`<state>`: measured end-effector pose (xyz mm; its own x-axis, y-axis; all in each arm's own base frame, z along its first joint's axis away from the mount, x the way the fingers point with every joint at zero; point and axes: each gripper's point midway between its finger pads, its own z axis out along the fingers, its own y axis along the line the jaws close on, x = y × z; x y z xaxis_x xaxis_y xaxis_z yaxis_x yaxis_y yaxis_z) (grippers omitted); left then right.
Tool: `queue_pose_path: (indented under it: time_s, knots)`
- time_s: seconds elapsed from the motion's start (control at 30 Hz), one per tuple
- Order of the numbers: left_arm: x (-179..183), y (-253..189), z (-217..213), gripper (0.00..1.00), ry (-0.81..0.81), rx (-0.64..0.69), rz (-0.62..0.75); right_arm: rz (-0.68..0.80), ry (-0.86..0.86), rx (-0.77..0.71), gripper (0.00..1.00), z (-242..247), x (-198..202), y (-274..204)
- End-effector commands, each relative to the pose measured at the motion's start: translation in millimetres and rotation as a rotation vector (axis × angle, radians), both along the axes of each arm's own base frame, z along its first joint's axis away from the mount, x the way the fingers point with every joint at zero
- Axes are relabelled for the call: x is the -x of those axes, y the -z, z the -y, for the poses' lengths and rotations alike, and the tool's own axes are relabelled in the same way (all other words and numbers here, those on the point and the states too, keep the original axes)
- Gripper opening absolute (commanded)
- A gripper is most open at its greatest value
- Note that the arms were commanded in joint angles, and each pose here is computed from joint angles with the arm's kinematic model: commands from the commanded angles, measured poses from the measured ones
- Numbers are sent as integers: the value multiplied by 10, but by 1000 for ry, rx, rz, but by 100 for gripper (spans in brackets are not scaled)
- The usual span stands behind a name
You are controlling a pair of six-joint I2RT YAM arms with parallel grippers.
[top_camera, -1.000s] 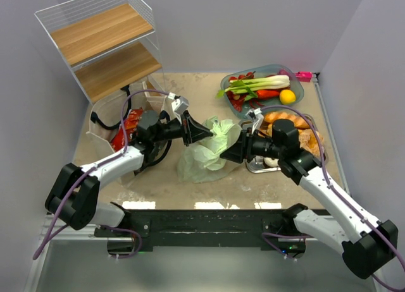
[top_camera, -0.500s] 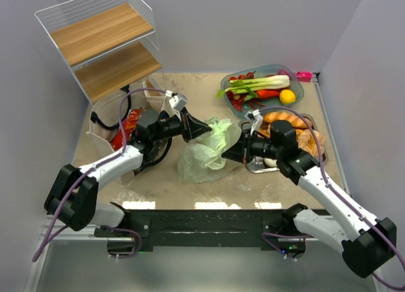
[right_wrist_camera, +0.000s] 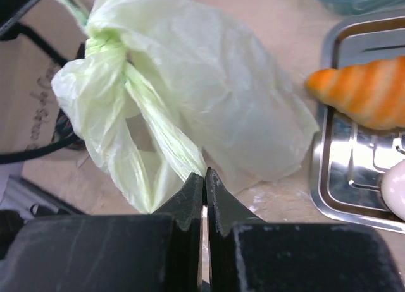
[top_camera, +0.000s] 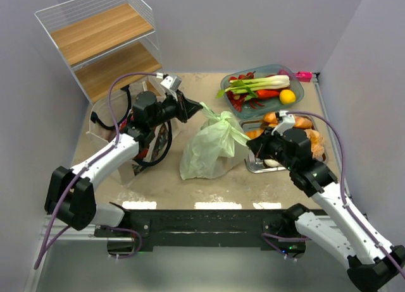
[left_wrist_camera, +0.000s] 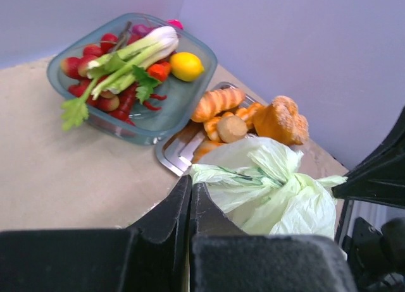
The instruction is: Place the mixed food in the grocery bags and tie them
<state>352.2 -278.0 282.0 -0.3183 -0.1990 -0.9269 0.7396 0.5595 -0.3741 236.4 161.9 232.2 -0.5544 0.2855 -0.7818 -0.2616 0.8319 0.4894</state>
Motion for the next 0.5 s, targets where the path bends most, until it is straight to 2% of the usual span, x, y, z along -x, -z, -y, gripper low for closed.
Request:
queue_pose_path:
  time_s: [0.0,0.27,0.47]
  knots:
    - [-456,-63,-385,0,-262,-85,34,-127,234,98,0,400,-10,448]
    - [-692,214,-878,0,-492,-143,-60,-313,401,58,0,561,167,1072]
    - [-761,299,-1159,0,-585,-181,-92,-326,545,54,0,843,323,1137]
